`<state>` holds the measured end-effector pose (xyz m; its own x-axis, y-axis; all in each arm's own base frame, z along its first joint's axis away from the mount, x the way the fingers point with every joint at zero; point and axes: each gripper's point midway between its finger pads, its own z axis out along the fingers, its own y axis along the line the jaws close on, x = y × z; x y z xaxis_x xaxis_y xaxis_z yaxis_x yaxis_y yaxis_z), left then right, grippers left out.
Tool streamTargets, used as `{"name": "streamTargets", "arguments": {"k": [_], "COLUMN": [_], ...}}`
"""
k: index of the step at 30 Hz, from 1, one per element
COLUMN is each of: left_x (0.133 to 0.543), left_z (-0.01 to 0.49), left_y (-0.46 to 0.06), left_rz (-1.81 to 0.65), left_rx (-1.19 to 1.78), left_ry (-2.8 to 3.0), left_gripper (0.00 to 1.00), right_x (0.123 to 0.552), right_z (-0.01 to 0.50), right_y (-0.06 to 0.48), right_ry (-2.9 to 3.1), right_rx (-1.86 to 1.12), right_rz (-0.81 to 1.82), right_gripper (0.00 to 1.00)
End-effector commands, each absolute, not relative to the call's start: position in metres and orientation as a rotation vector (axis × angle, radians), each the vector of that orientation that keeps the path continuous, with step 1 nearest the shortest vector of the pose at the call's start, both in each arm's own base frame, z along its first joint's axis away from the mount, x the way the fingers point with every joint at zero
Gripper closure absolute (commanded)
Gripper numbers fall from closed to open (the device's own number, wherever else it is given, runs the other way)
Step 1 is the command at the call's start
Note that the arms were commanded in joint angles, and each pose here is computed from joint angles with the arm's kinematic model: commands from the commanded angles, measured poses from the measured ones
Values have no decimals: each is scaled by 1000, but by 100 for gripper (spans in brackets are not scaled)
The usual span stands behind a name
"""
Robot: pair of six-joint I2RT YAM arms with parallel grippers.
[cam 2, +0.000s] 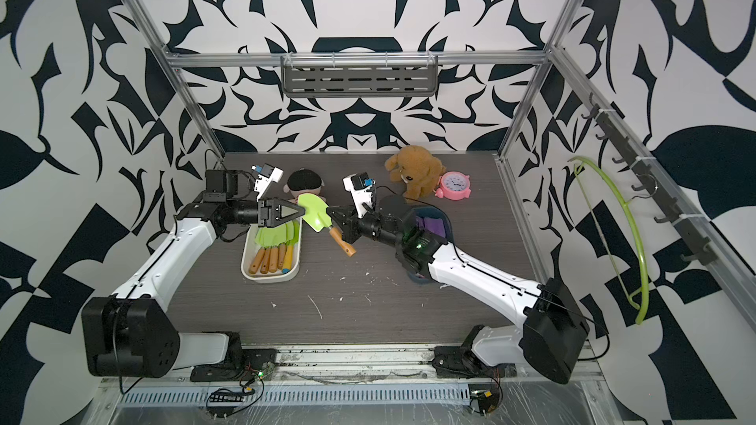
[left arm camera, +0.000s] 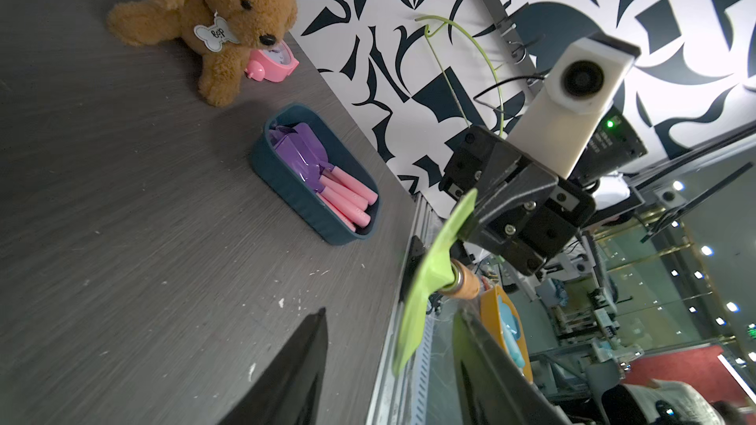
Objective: Sort the small shovels by color and place them into the storage box
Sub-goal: Adjust the shovel.
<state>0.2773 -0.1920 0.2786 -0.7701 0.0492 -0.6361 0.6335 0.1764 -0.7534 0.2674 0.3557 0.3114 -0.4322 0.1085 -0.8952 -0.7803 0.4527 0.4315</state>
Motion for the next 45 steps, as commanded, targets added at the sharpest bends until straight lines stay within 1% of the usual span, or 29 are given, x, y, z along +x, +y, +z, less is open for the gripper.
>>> {"name": "streamTargets", "arguments": {"k": [1,3,4,6,7,8,9,11,13,14,17,20,23,26,31,34,36,37,39,42,43,44,45], "left_x": [274,272,271,269,268,266,265,265,265,265,258,245,235,232,222,218,218,217,215,215,216,216,218], "left_z": [281,284,286,290,291,292,291,282,271,263,245,234,232,233,231,232,234,236,238,242,243,243,243], "left_y": [-197,-199,-200,-200,-200,-199,-198,-195,-190,-186,-181,-183,-188,-191,-197,-201,-202,-203,-204,-205,-205,-205,-205], "left_rz": [-1685,-1705,-1711,-1720,-1712,-1700,-1675,-1564,-1428,-1356,-1234,-1156,-1142,-1145,-1149,-1176,-1190,-1196,-1211,-1214,-1212,-1213,-1207], "left_rx": [662,677,684,698,706,711,720,743,785,810,900,1045,1146,1183,1282,1298,1301,1305,1312,1311,1308,1301,1289], "left_ry": [1965,1952,1946,1930,1926,1929,1937,1987,2043,2077,2160,2185,2175,2167,2148,2138,2127,2117,2101,2091,2090,2094,2102], "left_gripper": [56,65,71,85,96,100,100,100,100,100,100,100,100,100,100,100,100,100,100,100,100,98,87], "right_x": [265,265,265,264,263,263,262,261,258,256,250,248,246,243,239,236,236,235,234,232,231,232,233], "right_z": [344,343,342,338,334,329,324,309,296,290,284,285,290,293,293,292,290,290,287,286,286,285,285], "right_y": [361,363,365,368,369,369,368,363,357,353,350,354,364,376,387,394,396,397,399,401,400,399,397], "right_ry": [1595,1594,1598,1610,1624,1648,1676,1769,1856,1895,1956,1964,1940,1921,1906,1904,1908,1908,1911,1914,1912,1917,1917], "right_rx": [-562,-567,-571,-584,-593,-607,-623,-685,-760,-804,-921,-999,-1047,-1086,-1131,-1155,-1164,-1167,-1179,-1198,-1209,-1208,-1198], "right_rz": [1194,1199,1203,1211,1210,1195,1174,1088,995,951,875,859,900,957,1010,1049,1060,1064,1074,1086,1087,1073,1056], "right_gripper": [100,100,100,100,100,99,93,75,65,63,59,55,53,52,52,52,56,61,73,96,100,100,100]}}
